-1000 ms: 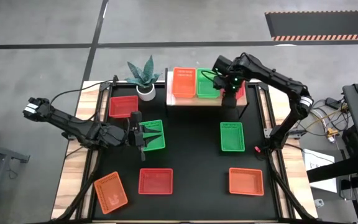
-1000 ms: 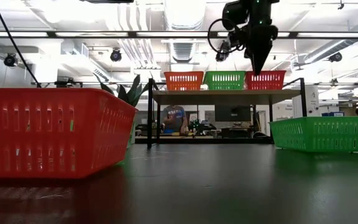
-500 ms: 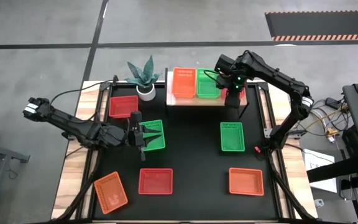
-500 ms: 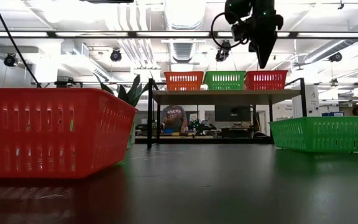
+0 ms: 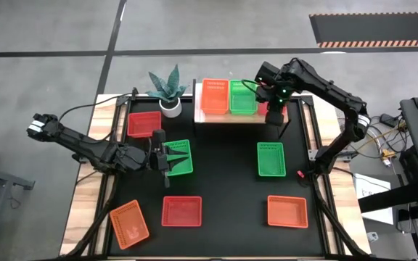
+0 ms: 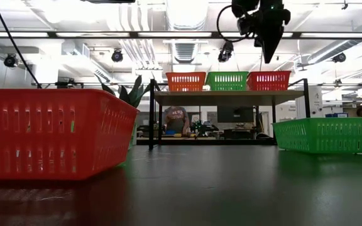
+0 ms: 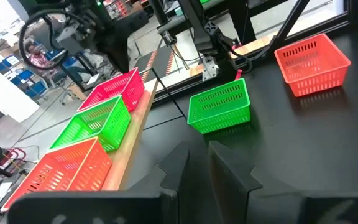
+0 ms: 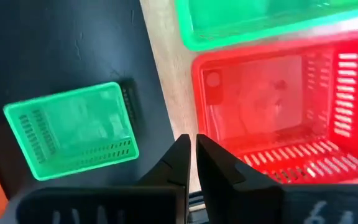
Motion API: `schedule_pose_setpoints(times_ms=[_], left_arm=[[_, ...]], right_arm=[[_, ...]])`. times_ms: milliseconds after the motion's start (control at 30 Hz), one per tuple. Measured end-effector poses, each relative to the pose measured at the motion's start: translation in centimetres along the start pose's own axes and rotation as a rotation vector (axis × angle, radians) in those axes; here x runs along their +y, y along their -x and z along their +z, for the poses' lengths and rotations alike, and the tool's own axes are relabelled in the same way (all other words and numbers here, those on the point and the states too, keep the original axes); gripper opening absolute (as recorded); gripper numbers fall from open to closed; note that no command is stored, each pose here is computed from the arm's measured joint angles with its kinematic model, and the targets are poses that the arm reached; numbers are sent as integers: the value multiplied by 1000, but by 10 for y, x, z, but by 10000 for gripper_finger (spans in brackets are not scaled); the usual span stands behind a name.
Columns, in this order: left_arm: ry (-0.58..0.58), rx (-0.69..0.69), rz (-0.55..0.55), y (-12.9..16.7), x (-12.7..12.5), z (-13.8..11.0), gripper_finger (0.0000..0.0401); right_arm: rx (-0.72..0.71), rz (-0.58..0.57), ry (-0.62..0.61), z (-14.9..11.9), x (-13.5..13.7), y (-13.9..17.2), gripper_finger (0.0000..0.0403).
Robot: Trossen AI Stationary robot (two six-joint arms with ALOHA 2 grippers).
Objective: Stack baskets on shelf by color
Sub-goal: Stack the left green bin on top of the green bin on the shelf
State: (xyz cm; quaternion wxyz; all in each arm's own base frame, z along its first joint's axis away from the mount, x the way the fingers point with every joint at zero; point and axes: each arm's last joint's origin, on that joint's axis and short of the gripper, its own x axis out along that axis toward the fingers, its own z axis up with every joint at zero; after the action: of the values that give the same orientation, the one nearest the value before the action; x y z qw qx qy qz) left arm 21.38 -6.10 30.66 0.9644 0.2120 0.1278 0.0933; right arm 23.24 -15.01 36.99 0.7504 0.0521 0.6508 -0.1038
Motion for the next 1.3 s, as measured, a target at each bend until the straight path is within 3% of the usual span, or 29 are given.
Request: schedule_pose_setpoints(times_ms=[100,233,467,600,767,967,1133,1300], left_arm=[[6,0,0,0,0,0,44],[28,0,0,0,0,0,44],[53,-7,-22,0,-1,0,44],[80,-6,-22,0,-1,0,44],[156,-6,-22,0,-1,0,44],[247,48,-42,-11,-14,-8,44],[300,130,-97,-27,-37,-20,44],[365,197,-229,-34,-59,-28,44]], right_arm=[[-55,36,-25,-5,9,11,18],[-269,130,6,-12,33,31,17],[-643,150,163,-36,87,43,17],[-834,180,282,-45,113,22,17],[-1052,206,431,-52,142,-27,17],[-1261,179,509,-58,154,-82,17],[-1328,153,525,-64,154,-102,17],[-1337,151,530,-67,154,-103,17]])
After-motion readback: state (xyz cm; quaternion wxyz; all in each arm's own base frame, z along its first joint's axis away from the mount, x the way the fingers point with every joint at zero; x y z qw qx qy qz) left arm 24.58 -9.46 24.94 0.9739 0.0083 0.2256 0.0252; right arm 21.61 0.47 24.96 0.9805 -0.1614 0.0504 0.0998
